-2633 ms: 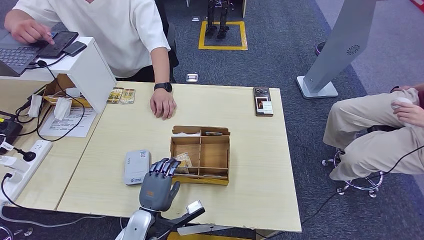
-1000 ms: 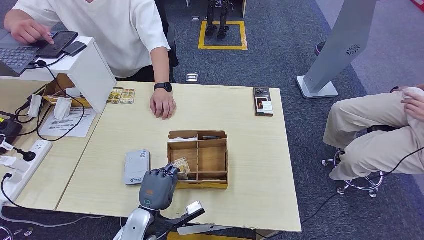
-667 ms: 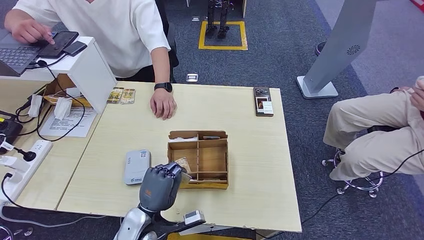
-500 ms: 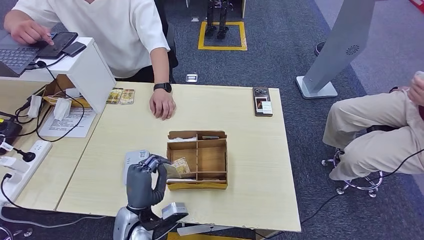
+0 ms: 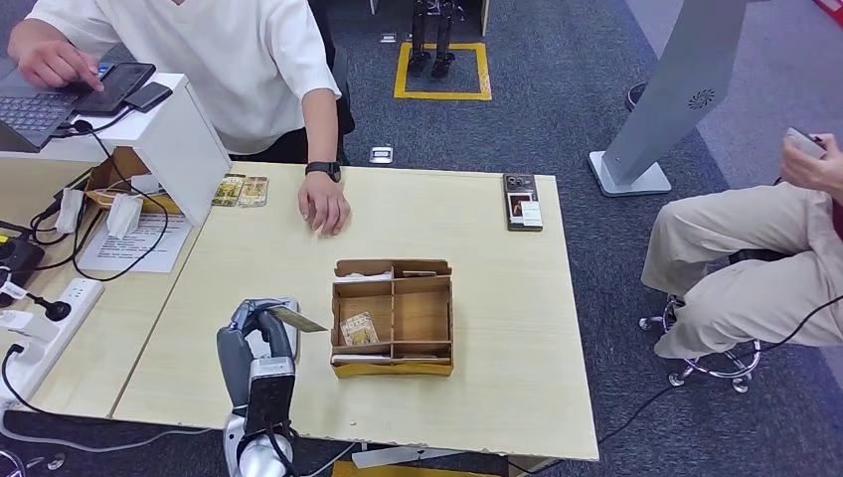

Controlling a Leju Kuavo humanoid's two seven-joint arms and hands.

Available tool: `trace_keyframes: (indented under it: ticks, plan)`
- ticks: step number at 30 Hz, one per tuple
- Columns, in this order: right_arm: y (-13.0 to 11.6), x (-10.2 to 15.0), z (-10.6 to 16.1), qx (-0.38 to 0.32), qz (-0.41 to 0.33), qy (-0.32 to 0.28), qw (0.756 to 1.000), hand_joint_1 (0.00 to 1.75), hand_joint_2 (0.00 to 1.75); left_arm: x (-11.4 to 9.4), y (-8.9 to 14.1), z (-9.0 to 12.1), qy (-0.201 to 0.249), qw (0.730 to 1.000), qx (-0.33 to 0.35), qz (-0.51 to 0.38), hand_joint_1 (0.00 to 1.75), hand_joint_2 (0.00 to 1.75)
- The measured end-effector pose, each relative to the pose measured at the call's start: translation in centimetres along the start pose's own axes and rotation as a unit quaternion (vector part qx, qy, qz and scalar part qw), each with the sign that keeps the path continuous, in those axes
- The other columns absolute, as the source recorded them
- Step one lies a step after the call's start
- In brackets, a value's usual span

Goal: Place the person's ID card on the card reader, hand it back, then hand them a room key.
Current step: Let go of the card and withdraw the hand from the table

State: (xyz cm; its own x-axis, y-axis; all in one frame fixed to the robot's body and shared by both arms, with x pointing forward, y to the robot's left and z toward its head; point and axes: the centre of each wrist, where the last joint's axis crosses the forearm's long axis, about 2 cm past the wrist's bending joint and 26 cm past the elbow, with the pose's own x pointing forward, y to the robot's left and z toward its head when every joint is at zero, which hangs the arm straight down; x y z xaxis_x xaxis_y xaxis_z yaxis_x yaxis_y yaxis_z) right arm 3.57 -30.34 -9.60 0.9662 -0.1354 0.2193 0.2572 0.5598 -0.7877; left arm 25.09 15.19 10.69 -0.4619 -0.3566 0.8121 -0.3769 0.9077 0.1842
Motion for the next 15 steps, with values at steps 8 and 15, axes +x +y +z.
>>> trace_keyframes:
  ticks: [8,15]
  plan:
    - [0.1,0.4,0.0,0.003,0.013,-0.02,1.0,0.0,1.75,0.2,-1.5,-5.6,0.044,0.996,0.028,0.075,1.75,1.75]
    - [0.2,0.6,0.1,0.005,0.019,-0.027,0.999,0.0,1.75,-0.8,-1.9,-8.1,0.121,0.982,0.026,0.141,1.75,1.75]
